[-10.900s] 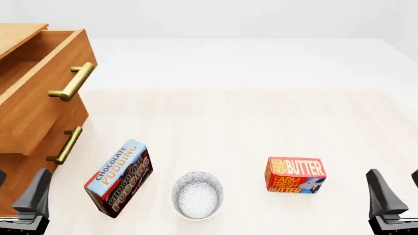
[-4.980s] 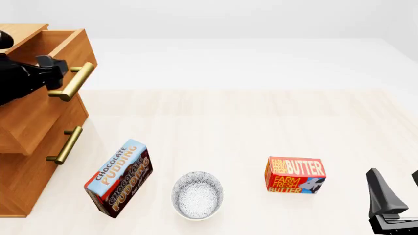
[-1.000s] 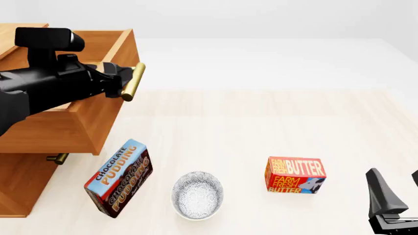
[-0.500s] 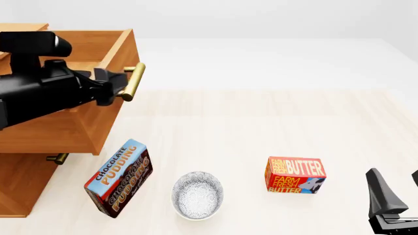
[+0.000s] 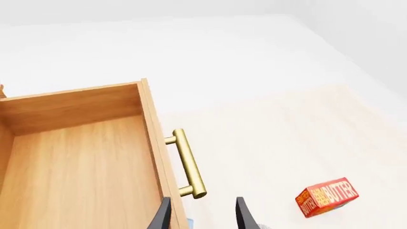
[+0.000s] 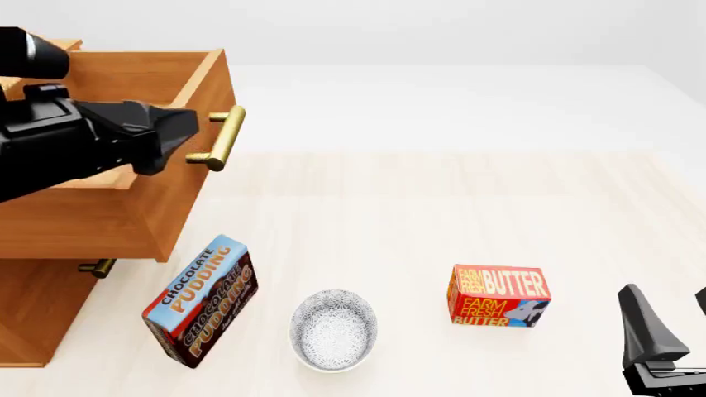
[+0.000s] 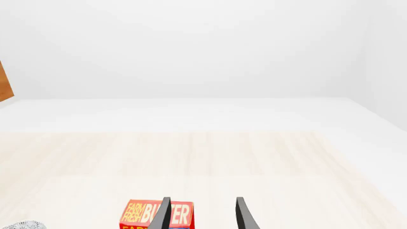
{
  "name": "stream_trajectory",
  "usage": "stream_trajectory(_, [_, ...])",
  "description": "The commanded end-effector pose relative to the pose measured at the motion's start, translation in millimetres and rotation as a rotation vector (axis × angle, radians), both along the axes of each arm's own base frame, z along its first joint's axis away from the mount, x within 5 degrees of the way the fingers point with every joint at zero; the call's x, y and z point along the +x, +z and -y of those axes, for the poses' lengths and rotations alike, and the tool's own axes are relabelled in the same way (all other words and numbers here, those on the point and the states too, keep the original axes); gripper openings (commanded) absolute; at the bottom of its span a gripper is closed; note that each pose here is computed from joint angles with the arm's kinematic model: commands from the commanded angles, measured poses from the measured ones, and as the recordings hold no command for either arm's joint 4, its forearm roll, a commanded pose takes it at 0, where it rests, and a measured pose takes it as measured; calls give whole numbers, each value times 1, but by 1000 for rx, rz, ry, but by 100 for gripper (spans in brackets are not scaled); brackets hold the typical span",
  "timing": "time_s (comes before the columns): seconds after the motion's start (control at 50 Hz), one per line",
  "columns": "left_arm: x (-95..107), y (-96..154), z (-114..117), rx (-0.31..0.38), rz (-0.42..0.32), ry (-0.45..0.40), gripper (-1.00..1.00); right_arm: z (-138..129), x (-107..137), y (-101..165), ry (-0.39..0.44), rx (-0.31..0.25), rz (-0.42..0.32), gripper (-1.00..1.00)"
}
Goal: Put the bowl in the top drawer of the cabinet.
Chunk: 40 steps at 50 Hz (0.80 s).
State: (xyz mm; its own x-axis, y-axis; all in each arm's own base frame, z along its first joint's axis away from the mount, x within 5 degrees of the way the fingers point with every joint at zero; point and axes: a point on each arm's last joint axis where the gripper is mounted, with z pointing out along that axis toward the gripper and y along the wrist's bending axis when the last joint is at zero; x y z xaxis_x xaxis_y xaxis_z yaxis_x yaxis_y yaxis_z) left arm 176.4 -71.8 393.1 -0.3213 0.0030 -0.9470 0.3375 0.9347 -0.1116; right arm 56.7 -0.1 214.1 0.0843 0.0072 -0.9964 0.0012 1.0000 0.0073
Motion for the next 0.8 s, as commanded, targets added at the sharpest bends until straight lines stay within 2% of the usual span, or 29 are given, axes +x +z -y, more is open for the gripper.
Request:
stream_trajectory(0.02, [-16,14,-3,-12,43,-26,100,0,0,0,0,0,0,100])
stream_trajectory(0.4, [-46,28,-9,-34,82,-66,100,0,0,0,0,0,0,100])
stream_trajectory(0.8, [-67,23,-18,-32,85,-81,100,0,0,0,0,0,0,100])
